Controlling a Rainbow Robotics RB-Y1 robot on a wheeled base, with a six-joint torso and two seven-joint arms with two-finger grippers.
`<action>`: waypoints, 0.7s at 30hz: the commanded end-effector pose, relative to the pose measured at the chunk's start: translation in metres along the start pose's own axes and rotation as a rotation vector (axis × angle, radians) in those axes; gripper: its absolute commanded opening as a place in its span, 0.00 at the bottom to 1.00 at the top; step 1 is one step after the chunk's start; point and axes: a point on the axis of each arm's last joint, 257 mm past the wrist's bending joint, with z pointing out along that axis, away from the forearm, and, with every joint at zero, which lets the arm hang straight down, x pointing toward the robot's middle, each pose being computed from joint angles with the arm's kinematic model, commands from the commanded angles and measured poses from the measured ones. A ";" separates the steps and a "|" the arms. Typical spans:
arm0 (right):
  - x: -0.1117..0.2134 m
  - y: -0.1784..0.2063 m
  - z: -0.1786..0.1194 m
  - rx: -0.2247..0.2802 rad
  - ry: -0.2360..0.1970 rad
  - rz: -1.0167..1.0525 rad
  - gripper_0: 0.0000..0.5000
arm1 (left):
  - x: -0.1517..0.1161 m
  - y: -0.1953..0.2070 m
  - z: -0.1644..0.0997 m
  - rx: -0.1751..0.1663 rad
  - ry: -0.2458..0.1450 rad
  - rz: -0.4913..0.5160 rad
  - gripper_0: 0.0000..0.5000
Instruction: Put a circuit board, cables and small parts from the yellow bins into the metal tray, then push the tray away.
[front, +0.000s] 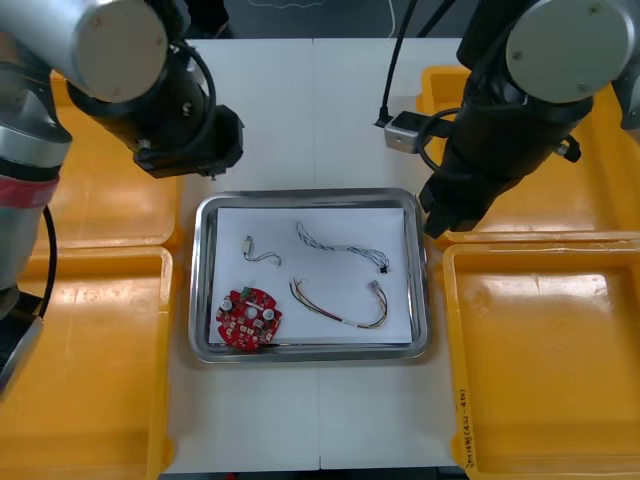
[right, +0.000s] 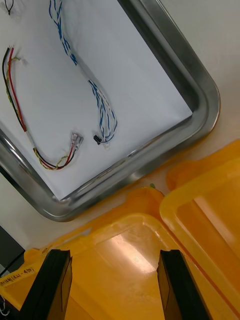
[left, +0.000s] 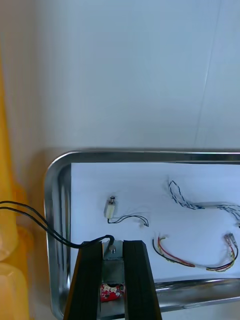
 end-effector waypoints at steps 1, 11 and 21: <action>0.034 -0.020 -0.018 0.043 -0.018 0.121 1.00 | 0.015 -0.036 0.006 -0.005 0.001 0.085 0.00; 0.094 -0.040 -0.023 0.071 -0.015 0.277 1.00 | 0.052 -0.028 0.048 -0.052 0.079 0.088 0.00; 0.135 -0.054 -0.016 0.063 -0.038 0.437 1.00 | 0.066 -0.028 0.079 -0.027 0.073 0.149 0.00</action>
